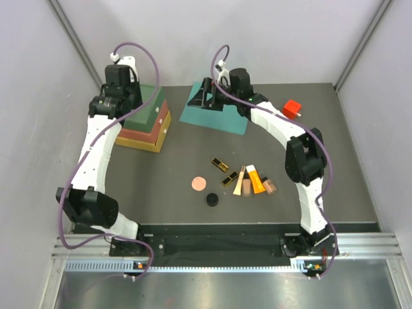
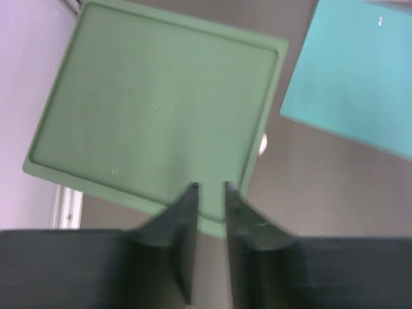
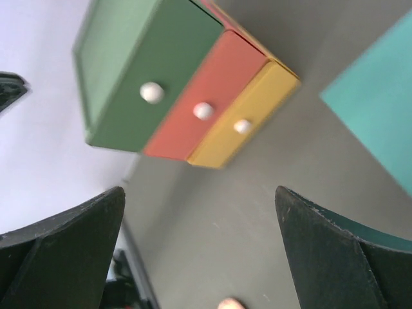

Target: Organize the makeup

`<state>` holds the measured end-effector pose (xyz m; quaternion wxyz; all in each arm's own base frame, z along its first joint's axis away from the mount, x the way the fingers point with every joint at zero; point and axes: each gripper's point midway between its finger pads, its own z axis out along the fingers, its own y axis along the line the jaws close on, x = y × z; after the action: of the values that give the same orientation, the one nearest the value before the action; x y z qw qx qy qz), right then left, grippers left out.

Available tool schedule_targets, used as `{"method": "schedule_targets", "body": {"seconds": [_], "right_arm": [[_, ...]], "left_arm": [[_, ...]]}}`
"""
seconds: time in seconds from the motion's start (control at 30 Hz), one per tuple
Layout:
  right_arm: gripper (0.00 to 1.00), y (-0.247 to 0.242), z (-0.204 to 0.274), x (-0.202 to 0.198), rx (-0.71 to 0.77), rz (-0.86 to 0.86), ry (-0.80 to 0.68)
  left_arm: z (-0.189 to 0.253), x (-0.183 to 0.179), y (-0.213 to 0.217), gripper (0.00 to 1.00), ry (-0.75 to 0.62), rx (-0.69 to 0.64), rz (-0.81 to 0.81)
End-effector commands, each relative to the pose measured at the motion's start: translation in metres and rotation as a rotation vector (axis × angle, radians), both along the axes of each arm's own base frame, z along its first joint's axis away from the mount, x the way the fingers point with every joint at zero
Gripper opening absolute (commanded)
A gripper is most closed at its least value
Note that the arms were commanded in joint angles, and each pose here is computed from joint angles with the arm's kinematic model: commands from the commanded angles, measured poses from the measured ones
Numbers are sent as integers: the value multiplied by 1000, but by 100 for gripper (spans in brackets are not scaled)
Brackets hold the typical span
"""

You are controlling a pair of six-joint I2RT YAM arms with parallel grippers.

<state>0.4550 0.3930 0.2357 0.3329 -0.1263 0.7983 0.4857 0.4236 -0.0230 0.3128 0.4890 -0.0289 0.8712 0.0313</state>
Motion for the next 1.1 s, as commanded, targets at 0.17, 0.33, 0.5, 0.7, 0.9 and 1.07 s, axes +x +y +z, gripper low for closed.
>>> {"method": "schedule_targets", "body": {"seconds": [0.17,0.33,0.5,0.7,0.9,1.07], "right_arm": [[97,49,78,10,400,82,39],[81,68,70,7,477,117,158],[77,80,51,7,509,121,249],[63,97,35,1,594,159,384],[57,115,23,-5,612,176,448],[50,126,21,-12,644,193,493]], "left_arm": [[-1,40,30,0,-54,-129,89],[-31,47,48,0,3,-193,174],[-53,53,46,0,30,-220,181],[-59,55,48,0,64,-211,171],[-61,55,51,0,77,-201,172],[-68,54,48,0,97,-207,160]]}}
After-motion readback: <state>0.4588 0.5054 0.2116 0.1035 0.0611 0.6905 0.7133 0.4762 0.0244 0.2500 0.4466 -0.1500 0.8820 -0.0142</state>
